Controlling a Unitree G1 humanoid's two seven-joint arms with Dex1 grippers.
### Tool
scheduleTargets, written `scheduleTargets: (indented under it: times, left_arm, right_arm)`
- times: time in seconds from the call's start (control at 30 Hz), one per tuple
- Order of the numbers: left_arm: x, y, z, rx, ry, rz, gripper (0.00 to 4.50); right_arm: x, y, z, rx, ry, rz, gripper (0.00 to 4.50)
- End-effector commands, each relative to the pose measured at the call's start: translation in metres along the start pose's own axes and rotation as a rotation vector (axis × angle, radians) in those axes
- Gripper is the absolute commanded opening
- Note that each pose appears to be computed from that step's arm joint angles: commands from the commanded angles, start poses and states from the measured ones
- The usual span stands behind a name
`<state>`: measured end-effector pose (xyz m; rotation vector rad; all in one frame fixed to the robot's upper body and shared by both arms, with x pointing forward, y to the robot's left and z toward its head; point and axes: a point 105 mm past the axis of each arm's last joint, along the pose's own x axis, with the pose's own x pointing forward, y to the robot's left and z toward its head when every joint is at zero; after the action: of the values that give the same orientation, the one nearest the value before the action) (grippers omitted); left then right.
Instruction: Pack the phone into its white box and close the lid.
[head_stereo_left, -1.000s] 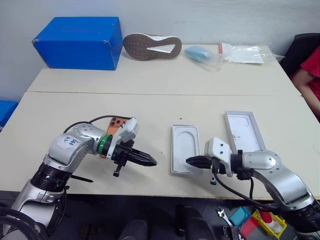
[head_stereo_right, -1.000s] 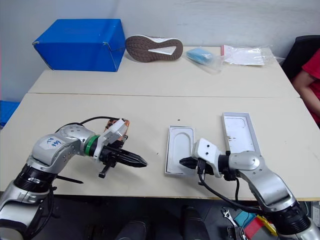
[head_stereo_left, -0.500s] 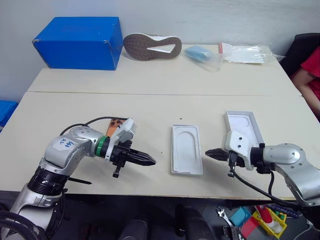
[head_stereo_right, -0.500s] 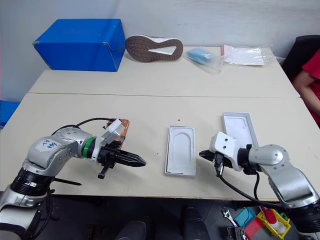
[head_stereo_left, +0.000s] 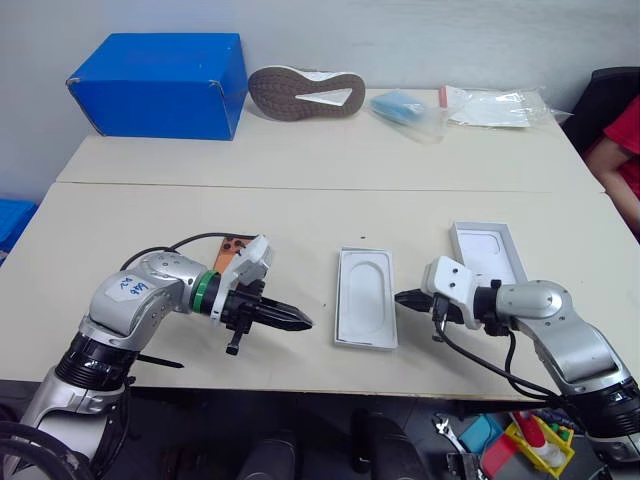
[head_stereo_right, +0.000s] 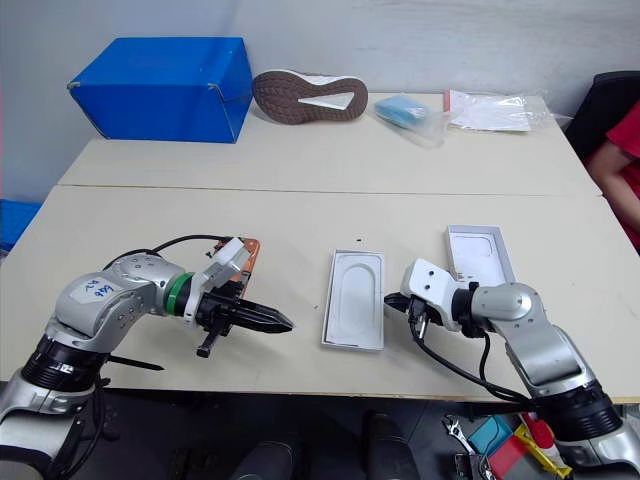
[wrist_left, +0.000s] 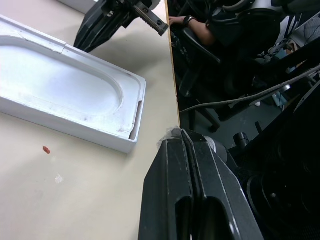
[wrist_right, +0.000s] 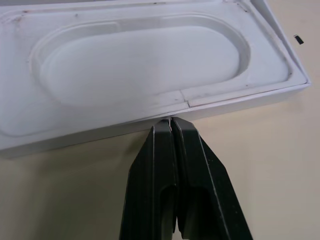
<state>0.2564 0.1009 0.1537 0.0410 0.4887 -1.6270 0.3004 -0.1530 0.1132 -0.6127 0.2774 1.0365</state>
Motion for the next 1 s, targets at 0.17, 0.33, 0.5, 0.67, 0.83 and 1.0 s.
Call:
scheduleTargets:
  times: [0.17,0.33,0.5,0.67,0.83,1.0]
  left_arm:
    - [-0.002,-0.002,0.007,0.039,-0.017,0.005,0.0]
    - [0.0,-0.001,0.008,0.042,-0.019,0.002,0.0]
    - [0.001,0.001,0.008,0.048,-0.017,-0.004,0.0]
    - [0.006,0.003,0.01,0.057,-0.018,-0.018,0.0]
    - [0.008,0.006,0.011,0.063,-0.016,-0.028,0.0]
    - [0.008,0.01,0.011,0.067,-0.012,-0.025,0.0]
  right_arm:
    - [-0.006,-0.008,0.016,-0.01,-0.046,-0.022,0.03]
    - [0.001,-0.003,0.011,-0.003,-0.036,-0.012,0.03]
    - [0.011,0.002,0.012,0.009,-0.047,-0.004,0.03]
    - [0.015,0.0,0.013,-0.006,-0.041,-0.018,0.03]
    - [0.004,-0.009,0.026,-0.003,-0.074,-0.053,0.03]
    - [0.001,-0.007,0.032,-0.005,-0.088,-0.052,0.03]
